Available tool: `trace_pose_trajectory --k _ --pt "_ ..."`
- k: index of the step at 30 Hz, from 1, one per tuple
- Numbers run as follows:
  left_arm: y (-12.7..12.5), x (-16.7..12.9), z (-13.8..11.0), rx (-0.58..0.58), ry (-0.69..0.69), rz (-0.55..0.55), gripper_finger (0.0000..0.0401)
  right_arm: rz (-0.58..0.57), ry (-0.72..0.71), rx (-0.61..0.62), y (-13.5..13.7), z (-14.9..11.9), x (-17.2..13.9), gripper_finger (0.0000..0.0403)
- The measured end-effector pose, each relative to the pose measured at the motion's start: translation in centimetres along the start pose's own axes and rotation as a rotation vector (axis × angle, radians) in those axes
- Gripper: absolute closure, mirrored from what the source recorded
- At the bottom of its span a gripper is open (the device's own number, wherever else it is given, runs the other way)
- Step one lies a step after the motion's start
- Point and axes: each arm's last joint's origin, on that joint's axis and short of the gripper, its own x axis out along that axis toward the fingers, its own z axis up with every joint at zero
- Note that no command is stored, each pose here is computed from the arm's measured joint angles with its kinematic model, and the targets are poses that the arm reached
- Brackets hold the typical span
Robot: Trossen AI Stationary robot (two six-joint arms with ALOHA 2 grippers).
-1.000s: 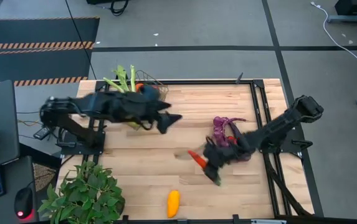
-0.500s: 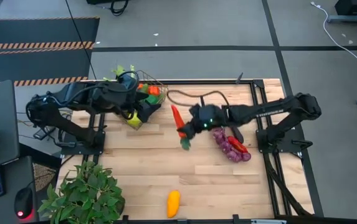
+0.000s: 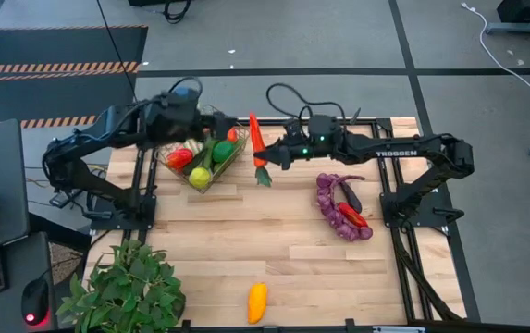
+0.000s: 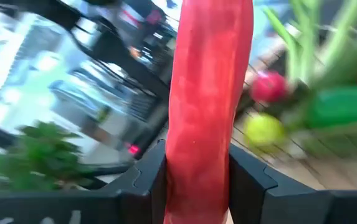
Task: Build produce basket
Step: Put the carrot into the wire basket
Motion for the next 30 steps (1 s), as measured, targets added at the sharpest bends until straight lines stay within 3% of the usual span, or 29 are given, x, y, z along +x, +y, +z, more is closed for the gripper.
trace_pose_trajectory --k 5,9,16,23,30 --pt "-0.4 2.5 1.5 -0.134 -0.074 -0.040 0.0014 0.131 -0.034 0.001 0.5 1.1 -0.2 0.0273" --pt "-1.4 4.9 1.6 -0.186 -0.019 -0.143 0.0014 0.183 -0.045 0.010 0.9 1.4 -0.3 0.0273" --pt "-2.2 8.9 -0.2 -0.161 0.116 -0.149 0.0014 0.172 -0.124 0.020 1.1 1.8 -0.4 0.0273" --pt "-2.4 9.6 -0.6 -0.071 0.129 -0.153 0.0016 0.141 -0.142 0.004 0.9 1.8 -0.4 0.0273" --pt "-2.2 9.6 -0.8 -0.064 0.144 -0.134 0.0078 0.123 -0.153 0.012 0.8 2.0 -0.4 0.0273"
